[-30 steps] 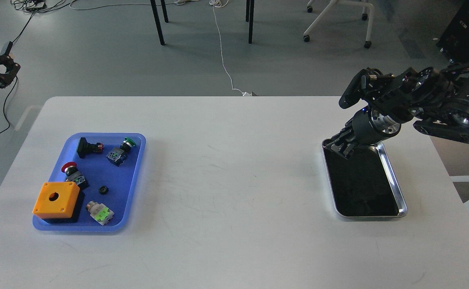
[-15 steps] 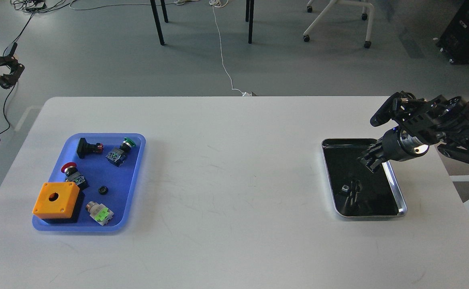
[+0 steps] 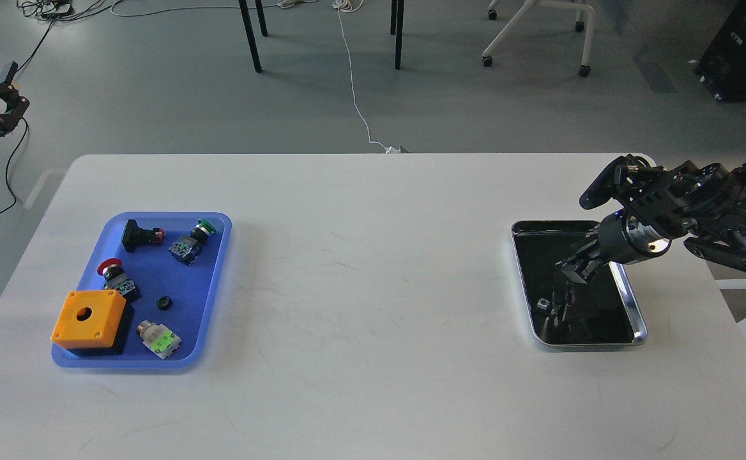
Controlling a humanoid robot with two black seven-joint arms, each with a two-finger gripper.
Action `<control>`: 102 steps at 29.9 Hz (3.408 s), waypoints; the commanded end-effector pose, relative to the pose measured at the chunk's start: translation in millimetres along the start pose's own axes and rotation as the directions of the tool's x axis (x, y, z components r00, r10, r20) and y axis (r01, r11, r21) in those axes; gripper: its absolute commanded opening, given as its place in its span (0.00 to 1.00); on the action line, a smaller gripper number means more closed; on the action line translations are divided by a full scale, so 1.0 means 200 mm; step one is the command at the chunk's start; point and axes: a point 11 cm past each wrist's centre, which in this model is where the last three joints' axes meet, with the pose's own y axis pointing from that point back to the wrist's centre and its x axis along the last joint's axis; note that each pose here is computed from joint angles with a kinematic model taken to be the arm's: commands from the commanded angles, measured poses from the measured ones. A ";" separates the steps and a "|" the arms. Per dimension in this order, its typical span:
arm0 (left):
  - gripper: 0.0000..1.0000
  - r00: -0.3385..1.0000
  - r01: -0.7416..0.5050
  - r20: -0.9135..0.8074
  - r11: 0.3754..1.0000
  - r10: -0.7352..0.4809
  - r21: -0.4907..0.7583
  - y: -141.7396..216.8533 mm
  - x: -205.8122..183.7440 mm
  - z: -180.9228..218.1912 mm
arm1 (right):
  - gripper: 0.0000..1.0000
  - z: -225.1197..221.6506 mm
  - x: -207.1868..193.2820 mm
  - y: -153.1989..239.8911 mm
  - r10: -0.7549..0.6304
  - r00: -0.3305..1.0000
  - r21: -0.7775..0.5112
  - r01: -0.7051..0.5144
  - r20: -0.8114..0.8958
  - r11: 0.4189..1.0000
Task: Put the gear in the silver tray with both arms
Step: 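Lower the gear into the silver tray and open the right gripper, then retract the right arm up from the silver tray, then reach the left gripper into the blue tray toward another black gear, then grasp the second black gear with the left gripper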
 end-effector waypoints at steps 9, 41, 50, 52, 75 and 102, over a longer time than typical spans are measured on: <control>0.98 0.969 0.142 0.189 0.983 -0.162 0.115 -0.12 -0.24 0.09 | 0.98 0.20 0.57 0.27 0.585 0.698 -0.108 -0.600 0.414 0.793; 0.94 -0.240 0.196 0.528 0.492 -0.815 0.849 0.41 -0.73 -0.70 | 0.98 0.59 0.25 0.51 -0.263 -0.706 -0.707 -0.699 0.658 0.106; 0.87 -0.632 0.022 0.294 0.363 -0.717 0.932 0.60 -0.56 -0.90 | 0.98 0.47 0.20 0.33 -0.347 -0.689 -0.689 -0.710 0.637 0.144; 0.85 -0.719 -0.010 0.229 0.340 -0.656 0.940 0.65 -0.51 -0.94 | 0.98 0.47 0.20 0.33 -0.349 -0.687 -0.689 -0.711 0.637 0.142; 0.58 -0.728 -0.173 0.064 0.273 -0.683 0.946 0.74 -0.18 -0.89 | 0.98 0.45 0.14 0.27 -0.403 -0.707 -0.725 -0.675 0.581 0.140; 0.56 -0.722 -0.178 0.056 0.263 -0.689 0.948 0.77 -0.12 -0.92 | 0.98 0.41 0.16 0.25 -0.422 -0.681 -0.700 -0.701 0.598 0.138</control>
